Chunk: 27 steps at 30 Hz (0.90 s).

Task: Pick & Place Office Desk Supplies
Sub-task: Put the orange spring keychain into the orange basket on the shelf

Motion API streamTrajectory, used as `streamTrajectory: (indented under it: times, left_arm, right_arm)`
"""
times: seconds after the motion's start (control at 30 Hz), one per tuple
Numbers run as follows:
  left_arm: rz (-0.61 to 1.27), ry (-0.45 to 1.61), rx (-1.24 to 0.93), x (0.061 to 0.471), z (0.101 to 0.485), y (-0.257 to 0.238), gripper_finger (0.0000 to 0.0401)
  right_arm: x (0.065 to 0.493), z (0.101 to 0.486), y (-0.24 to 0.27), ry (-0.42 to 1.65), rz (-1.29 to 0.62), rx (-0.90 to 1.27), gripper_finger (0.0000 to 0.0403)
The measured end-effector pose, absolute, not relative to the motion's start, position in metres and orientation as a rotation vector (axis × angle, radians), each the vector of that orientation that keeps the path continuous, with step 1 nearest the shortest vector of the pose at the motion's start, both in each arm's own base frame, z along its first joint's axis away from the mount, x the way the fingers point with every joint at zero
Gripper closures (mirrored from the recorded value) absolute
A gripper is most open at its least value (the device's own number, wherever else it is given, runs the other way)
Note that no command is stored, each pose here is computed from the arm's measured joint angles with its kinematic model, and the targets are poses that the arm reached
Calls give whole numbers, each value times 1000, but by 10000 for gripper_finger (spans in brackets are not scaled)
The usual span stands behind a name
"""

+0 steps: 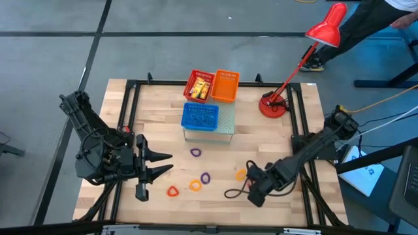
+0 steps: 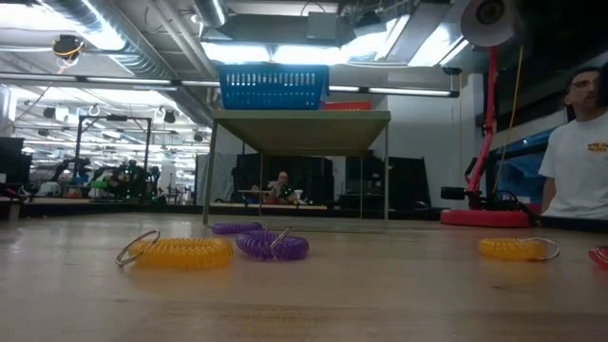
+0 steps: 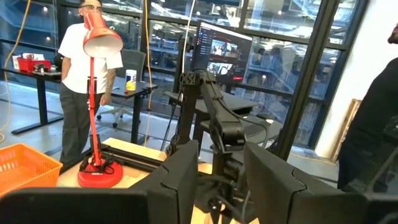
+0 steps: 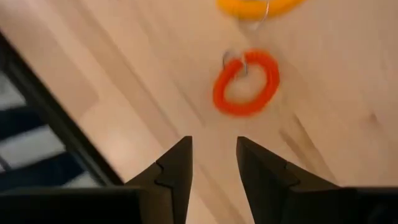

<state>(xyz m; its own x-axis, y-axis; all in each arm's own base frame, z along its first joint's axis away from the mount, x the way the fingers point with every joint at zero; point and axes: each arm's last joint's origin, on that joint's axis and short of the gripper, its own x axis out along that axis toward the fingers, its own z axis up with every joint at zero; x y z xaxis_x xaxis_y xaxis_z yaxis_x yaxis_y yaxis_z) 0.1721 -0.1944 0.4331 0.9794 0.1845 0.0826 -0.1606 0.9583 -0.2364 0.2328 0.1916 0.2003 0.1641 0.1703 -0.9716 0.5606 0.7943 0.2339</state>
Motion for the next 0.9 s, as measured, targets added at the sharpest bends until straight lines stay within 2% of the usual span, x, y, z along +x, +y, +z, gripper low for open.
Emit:
streamTrajectory:
  times: [0.2,0.5,0.77,0.9]
  left_arm:
    - [175,-105,-235,172,433,-194,276]
    - [174,-104,-233,172,433,-194,276]
    - [173,-104,-232,172,433,-194,276]
    - [173,-104,-229,172,433,-194,276]
  right_arm:
    - [240,197,184,1321,-374,663,275]
    - [232,164,156,1363,-543,706,275]
    - [242,151,157,1261,-399,836,275]
    - [232,138,152,1293,-455,882,275]
